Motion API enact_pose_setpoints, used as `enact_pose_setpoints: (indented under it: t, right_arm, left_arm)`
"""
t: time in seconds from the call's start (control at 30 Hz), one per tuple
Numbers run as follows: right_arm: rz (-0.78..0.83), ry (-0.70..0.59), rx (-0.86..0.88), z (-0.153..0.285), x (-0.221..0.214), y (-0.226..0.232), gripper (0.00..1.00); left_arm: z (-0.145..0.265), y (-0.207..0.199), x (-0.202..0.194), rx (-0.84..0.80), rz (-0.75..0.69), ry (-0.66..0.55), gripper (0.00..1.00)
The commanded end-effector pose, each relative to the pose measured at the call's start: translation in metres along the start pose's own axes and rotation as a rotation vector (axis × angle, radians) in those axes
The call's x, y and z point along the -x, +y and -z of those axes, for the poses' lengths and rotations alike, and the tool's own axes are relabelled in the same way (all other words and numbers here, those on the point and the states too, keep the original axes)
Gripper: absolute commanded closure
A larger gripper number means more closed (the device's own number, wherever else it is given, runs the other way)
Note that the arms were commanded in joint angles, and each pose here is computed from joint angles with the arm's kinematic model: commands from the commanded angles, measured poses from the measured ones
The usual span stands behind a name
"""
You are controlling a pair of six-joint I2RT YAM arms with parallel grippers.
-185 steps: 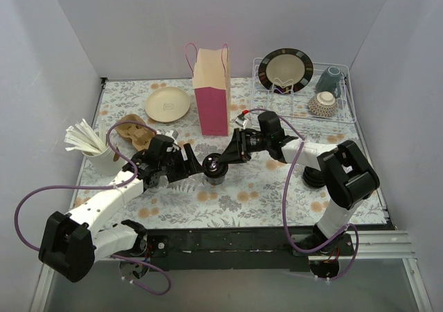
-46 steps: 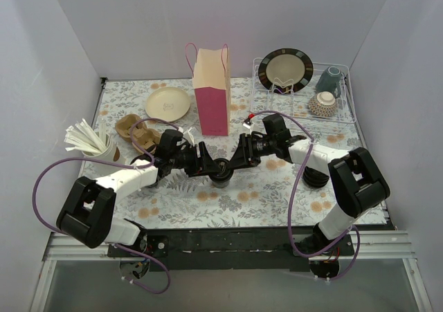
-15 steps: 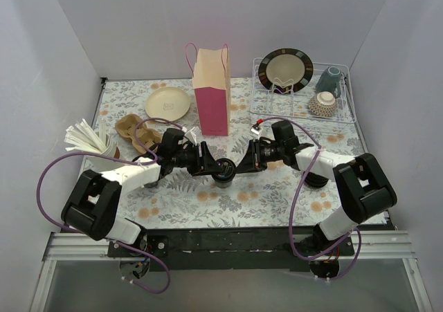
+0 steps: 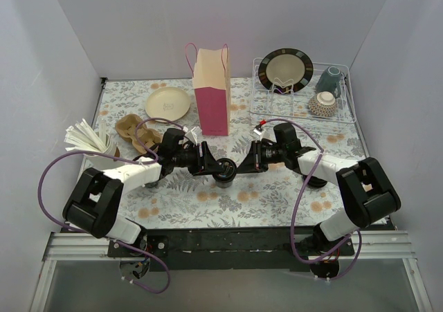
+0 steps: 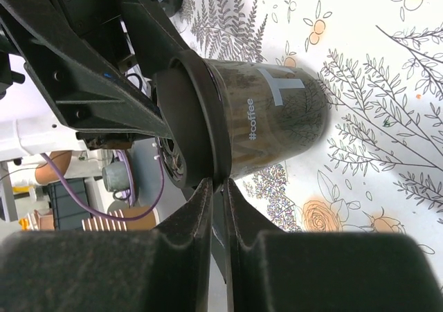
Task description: Pack the takeout coffee
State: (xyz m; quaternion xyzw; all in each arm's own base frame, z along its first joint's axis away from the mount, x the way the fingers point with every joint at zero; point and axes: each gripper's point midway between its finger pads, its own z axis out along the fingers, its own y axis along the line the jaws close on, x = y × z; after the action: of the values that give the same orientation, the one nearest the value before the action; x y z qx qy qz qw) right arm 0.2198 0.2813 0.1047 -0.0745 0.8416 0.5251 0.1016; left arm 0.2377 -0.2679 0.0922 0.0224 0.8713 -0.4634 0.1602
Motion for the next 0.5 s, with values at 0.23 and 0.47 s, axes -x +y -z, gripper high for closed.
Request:
enact_pose_setpoints:
  t: [0.23, 0.47]
  right_arm:
    - [0.106, -0.057, -0.123, 0.017, 0.039, 0.017, 0.73]
    - [0.121, -0.050, -0.093, 0.027, 0.054, 0.021, 0.70]
  left_arm:
    - [-0.005, 0.079, -0.043, 0.274, 0.025, 0.147, 0.52]
    - [-0.009, 0.082, -0.042, 0.258, -0.071, 0.207, 0.51]
